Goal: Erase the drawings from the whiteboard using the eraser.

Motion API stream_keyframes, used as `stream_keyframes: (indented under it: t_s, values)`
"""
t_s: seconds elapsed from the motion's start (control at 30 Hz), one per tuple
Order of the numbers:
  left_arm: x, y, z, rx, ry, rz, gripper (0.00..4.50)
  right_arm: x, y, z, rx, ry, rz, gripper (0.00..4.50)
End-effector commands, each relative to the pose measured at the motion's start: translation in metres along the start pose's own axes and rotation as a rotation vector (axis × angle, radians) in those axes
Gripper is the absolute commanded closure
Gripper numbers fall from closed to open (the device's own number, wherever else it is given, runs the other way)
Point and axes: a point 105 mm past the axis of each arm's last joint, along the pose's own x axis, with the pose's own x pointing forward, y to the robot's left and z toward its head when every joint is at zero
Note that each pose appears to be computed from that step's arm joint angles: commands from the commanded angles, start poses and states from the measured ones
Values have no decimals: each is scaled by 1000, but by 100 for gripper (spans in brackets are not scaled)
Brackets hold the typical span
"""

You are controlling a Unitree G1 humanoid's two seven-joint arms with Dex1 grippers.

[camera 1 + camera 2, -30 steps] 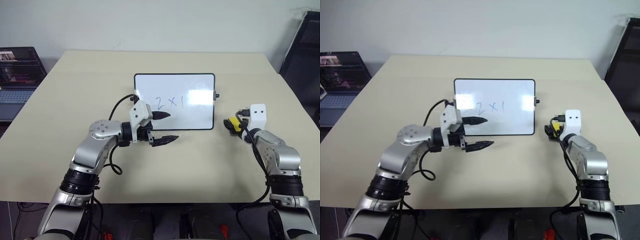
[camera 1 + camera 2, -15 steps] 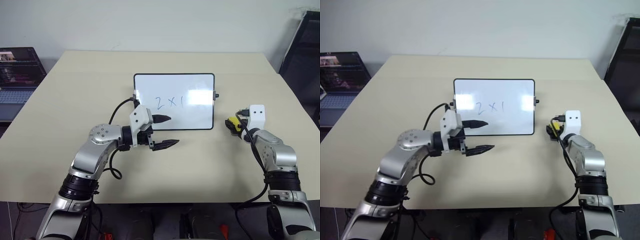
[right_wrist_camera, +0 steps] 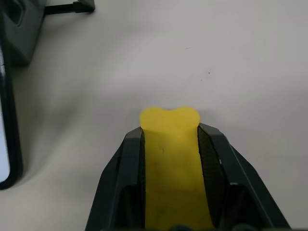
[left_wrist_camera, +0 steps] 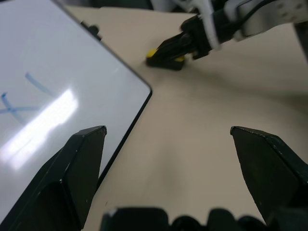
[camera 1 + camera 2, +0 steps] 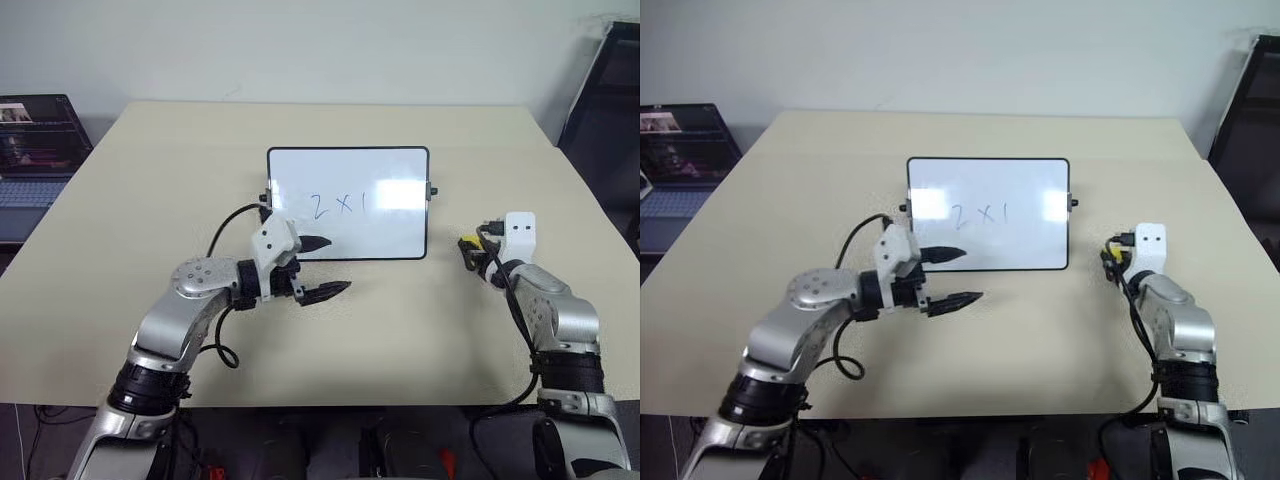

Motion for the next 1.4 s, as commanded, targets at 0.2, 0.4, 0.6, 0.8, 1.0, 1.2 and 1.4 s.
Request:
stream_keyframes:
  t_s: [0.2,0.4,0.6,0.8,1.0,1.2,1.4]
  values:
    - [-17,14,4,-22,28,235,0,-50,45,26,-154,-162,106,336]
    - [-20,35,8,-30,45,332,0,-55,95,51,-242,-277,232,336]
    - [-22,43,6,-47,63,352,0,-27,127,87,-267,-352,305,336]
    - [-18,44,8,-33,70,330,0,5,151,110,-367,-380,340,336]
    - [-15,42,13,-19,64,320,0,26,167,117,-470,-387,347,336]
    - [-13,40,14,-9,64,312,0,36,172,97,-539,-308,384,336]
    - [-12,41,13,-8,62,309,0,33,169,67,-630,-207,444,336]
